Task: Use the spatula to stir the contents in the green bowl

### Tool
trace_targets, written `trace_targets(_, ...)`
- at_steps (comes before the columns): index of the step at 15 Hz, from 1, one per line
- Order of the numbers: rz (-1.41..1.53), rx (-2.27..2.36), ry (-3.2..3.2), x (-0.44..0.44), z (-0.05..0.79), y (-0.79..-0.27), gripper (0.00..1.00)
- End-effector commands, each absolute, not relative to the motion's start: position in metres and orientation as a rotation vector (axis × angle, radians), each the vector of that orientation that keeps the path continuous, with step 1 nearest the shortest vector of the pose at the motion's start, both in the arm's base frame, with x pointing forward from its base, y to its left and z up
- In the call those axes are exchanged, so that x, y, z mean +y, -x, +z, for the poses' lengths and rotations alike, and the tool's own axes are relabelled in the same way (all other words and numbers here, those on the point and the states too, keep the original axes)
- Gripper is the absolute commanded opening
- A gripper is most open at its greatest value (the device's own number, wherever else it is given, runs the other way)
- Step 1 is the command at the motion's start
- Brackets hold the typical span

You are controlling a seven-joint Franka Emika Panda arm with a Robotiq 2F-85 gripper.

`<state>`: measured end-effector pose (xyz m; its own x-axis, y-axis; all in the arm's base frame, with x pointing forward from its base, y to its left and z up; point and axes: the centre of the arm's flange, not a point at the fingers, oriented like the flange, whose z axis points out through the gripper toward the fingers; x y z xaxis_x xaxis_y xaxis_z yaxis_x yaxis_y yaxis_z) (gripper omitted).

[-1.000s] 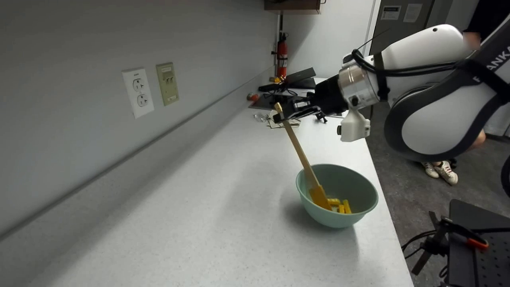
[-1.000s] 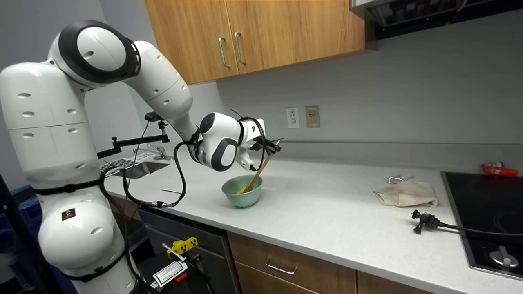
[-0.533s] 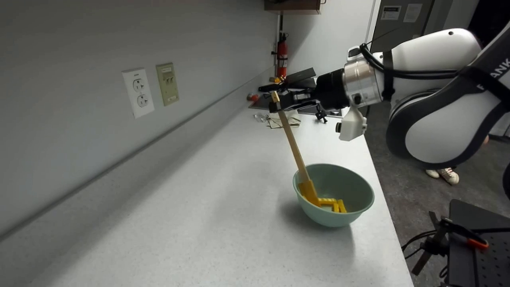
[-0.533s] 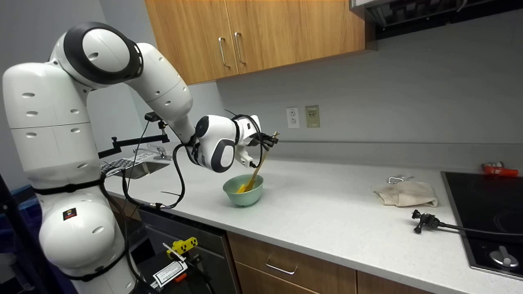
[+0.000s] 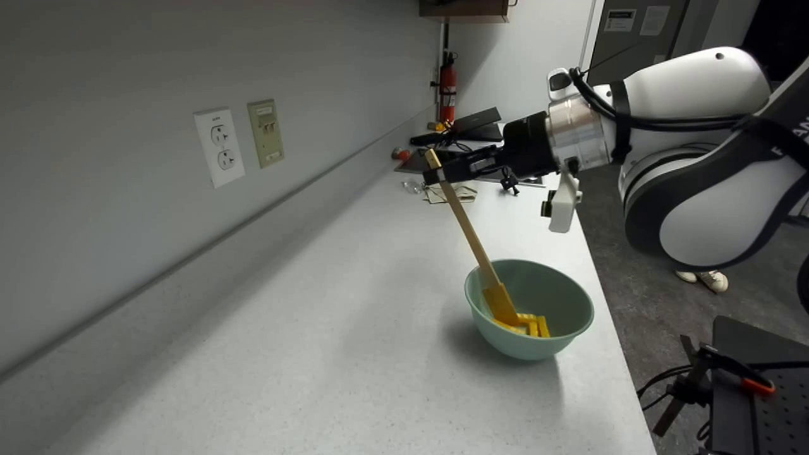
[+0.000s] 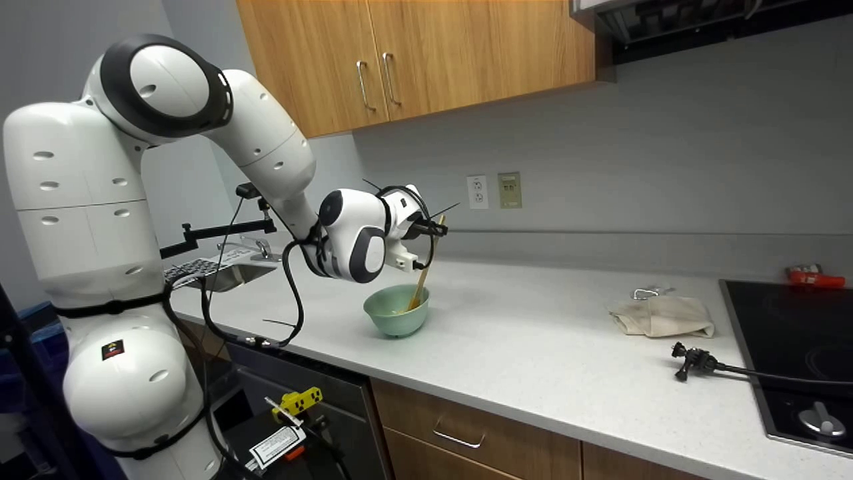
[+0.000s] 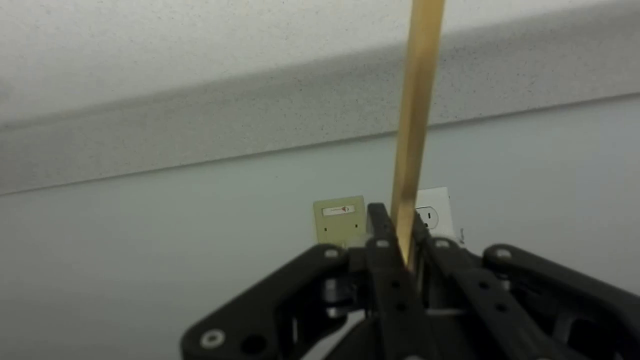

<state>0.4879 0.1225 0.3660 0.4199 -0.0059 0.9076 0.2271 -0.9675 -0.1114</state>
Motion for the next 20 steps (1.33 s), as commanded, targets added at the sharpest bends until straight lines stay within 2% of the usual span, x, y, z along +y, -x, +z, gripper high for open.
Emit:
trace_targets(1, -1.556, -0.275, 2.502, 0.113, 0.363, -0.481, 0.02)
trace_targets(20, -1.520, 0.234, 2.414, 0.130, 0.362, -0.491, 0.02)
